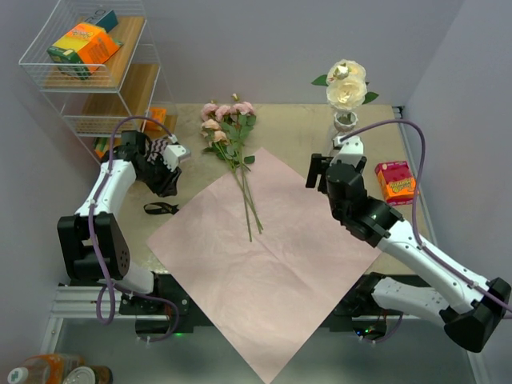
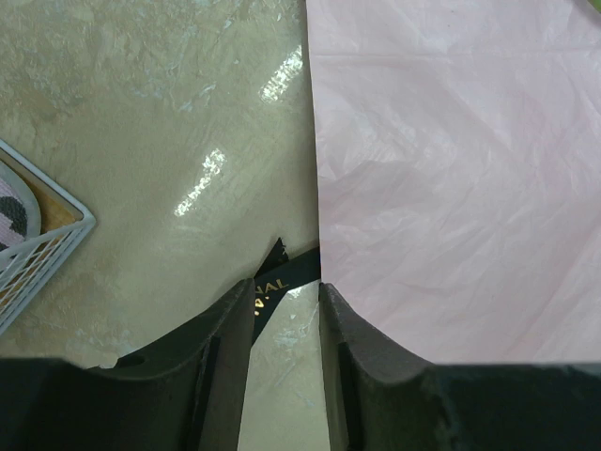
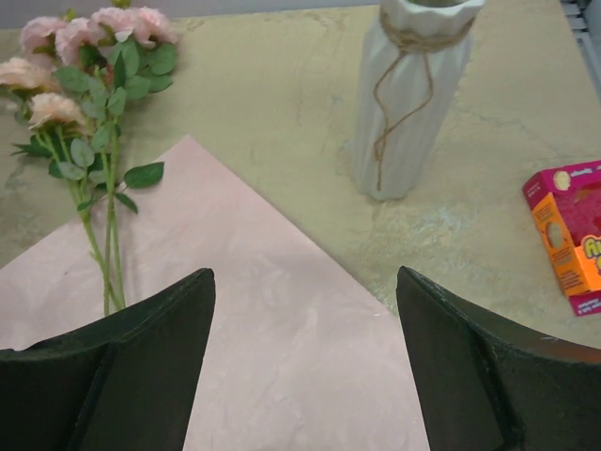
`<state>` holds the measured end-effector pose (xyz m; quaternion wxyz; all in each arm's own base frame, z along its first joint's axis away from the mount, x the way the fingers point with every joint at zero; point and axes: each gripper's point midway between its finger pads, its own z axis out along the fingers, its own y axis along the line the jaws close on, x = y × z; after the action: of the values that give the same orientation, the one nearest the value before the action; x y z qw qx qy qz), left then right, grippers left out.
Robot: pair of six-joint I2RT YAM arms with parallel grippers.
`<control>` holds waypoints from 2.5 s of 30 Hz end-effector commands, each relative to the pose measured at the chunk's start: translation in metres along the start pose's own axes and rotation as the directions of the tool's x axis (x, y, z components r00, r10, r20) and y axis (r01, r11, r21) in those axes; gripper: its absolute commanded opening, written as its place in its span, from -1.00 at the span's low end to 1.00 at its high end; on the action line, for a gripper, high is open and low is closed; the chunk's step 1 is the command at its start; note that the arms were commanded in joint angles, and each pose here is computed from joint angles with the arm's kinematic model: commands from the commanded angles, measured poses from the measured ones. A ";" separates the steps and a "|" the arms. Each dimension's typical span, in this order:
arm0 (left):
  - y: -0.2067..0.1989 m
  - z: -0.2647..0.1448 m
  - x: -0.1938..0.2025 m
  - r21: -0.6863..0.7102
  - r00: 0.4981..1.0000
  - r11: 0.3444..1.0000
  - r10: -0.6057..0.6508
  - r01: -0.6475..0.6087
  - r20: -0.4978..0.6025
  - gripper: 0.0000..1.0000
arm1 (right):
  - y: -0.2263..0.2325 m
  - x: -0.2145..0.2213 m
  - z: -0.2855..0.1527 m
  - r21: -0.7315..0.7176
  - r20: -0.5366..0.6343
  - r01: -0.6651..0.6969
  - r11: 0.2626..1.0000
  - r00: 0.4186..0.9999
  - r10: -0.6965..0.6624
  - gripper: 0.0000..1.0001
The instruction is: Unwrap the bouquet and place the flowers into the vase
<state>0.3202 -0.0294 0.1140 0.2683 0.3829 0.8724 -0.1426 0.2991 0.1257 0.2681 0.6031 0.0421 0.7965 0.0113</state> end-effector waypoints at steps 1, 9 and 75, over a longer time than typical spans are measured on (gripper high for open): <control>-0.002 -0.005 -0.007 -0.001 0.999 1.000 -0.018 0.018 0.040 -0.23 | 0.029 0.042 -0.002 -0.096 -0.100 0.028 0.995 0.994 -0.037 0.62; -0.003 -0.003 -0.004 0.003 0.999 0.999 -0.035 0.035 0.035 -0.23 | 0.108 0.113 0.015 -0.262 -0.206 0.079 0.962 0.969 -0.136 0.54; -0.001 0.011 0.021 -0.006 0.998 0.999 -0.042 0.042 -0.038 -0.27 | 0.243 0.187 0.171 -0.435 -0.439 -0.155 0.887 0.896 -0.058 -0.53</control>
<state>0.3119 -0.0258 0.0958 0.2464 0.3649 0.8867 -0.1409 0.4237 0.3708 0.0316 0.3785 -0.0882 0.9007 0.1944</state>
